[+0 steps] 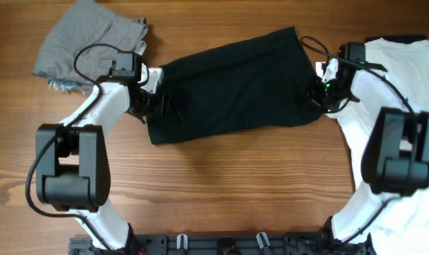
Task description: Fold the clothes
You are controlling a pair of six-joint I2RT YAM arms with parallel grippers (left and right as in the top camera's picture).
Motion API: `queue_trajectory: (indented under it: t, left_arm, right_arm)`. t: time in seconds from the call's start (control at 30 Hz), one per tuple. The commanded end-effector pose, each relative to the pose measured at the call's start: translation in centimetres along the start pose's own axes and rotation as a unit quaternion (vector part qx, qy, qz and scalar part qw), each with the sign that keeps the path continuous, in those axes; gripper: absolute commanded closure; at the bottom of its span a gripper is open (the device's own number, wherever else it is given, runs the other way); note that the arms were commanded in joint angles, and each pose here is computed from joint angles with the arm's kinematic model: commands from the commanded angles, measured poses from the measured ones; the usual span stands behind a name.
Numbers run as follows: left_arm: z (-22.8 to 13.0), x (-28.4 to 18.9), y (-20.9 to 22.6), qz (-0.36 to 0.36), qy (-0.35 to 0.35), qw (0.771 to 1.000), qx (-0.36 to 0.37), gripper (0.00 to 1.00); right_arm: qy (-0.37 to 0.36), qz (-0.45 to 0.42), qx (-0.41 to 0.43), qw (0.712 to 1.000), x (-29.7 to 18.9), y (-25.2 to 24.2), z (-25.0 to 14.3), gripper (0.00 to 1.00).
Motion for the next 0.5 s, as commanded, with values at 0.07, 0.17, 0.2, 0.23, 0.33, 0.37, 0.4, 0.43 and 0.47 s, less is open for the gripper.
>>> queue_trajectory:
  t: [0.07, 0.17, 0.2, 0.23, 0.33, 0.37, 0.4, 0.43, 0.47]
  left_arm:
    - [-0.8, -8.2, -2.3, -0.001, -0.02, 1.0, 0.007, 0.1]
    - [-2.6, -7.6, -2.1, 0.0, 0.028, 1.0, -0.009, 0.0]
    - [-3.1, -7.1, -2.0, 0.0, 0.04, 0.999, -0.016, 0.0]
    - [-3.9, -6.3, -1.7, 0.001, 0.054, 0.998, -0.026, 0.0]
    - [-6.1, -3.9, -0.9, 0.005, 0.081, 0.994, -0.077, 0.0]
    - [-7.0, -2.9, -0.7, 0.006, 0.086, 0.992, -0.092, 0.0]
    - [-7.6, -2.3, -0.5, 0.006, 0.089, 0.99, -0.107, 0.0]
    - [-8.0, -1.8, -0.4, 0.001, 0.089, 0.988, -0.124, 0.0]
    - [-8.2, -1.5, -0.5, -0.006, 0.087, 0.987, -0.135, 0.0]
  right_arm:
    - [-0.127, 0.01, -0.081, 0.989, -9.5, 3.3, -0.3, 0.6]
    - [-0.128, 0.011, -0.079, 0.989, -9.8, 3.4, -0.5, 0.57]
    - [-0.123, 0.01, -0.077, 0.989, -9.7, 3.3, -0.6, 0.57]
    - [-0.117, 0.009, -0.075, 0.99, -9.5, 3.2, -0.7, 0.56]
    - [-0.106, 0.007, -0.072, 0.992, -9.4, 3.1, -1.0, 0.56]
    - [-0.104, 0.006, -0.071, 0.992, -9.4, 3.1, -1.1, 0.56]
    - [-0.102, 0.006, -0.07, 0.992, -9.4, 3.0, -1.1, 0.56]
    - [-0.101, 0.006, -0.07, 0.992, -9.4, 3.0, -1.2, 0.56]
    - [-0.101, 0.006, -0.07, 0.992, -9.4, 3.0, -1.2, 0.55]
Point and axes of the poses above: each gripper's point midway between its finger pads, its own x axis out along the fingers, its own y axis along the line the jaws close on, z = x × y, the point moved 9 cm from there along -x, back along the fingers, and after that the axes turned 3 degrees about -x, right-handed, at the moved point
